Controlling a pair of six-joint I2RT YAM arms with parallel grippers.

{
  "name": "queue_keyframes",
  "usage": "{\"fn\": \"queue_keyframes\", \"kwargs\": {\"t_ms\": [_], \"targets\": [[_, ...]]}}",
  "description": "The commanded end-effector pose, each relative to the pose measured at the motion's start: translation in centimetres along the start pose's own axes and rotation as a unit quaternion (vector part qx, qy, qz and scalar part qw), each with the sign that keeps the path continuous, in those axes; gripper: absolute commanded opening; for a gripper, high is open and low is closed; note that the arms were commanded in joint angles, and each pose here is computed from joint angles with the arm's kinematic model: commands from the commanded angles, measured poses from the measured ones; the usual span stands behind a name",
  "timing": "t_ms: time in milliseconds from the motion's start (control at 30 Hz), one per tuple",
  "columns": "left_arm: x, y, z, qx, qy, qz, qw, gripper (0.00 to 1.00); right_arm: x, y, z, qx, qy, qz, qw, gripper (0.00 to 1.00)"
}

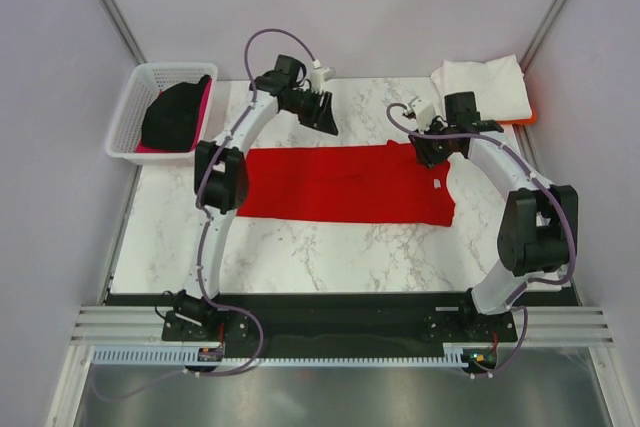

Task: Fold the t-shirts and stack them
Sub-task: Fold the tshirt

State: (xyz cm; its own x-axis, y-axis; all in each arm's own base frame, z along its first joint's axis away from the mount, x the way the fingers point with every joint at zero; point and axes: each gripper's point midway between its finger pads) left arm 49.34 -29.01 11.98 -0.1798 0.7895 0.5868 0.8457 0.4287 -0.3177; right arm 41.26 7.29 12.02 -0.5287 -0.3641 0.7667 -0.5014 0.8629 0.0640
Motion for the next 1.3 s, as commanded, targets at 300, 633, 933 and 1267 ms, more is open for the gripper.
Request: {"fn": "queue_keyframes", "kwargs": {"t_ms": [300, 633, 933, 1267], "targets": [[-7.8, -5.9, -2.8, -0.058, -0.024, 0.069, 0.996, 0.45, 0.3, 3.1, 4.0, -0.025, 0.024, -0.048, 0.998, 0.42], [-11.5, -5.0, -1.8, -0.069, -0.024, 0.056, 0.996, 0.5, 1.0, 4.1, 8.1, -0.012, 0.063, -0.051, 0.997, 0.42], [-13.0, -4.2, -1.7, -0.073, -0.035, 0.051, 0.995, 0.5, 1.8, 4.6, 9.8, -0.023, 0.074, -0.045, 0.996, 0.42], [-14.7, -4.3, -1.8, -0.057, -0.049, 0.054, 0.996, 0.5, 2.1, 4.4, 10.7, -0.019, 0.087, -0.036, 0.995, 0.42]]}}
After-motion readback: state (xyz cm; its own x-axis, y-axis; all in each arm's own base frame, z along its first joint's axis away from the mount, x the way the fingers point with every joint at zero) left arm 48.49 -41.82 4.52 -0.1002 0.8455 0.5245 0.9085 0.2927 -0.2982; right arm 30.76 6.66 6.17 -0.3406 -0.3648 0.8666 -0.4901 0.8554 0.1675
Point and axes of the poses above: each gripper's point midway between its finger pads, its own x axis back along the fingers, its own y axis along the line the jaws close on, z = x × y, and after that the axes turned 15 degrees about -x, right-handed
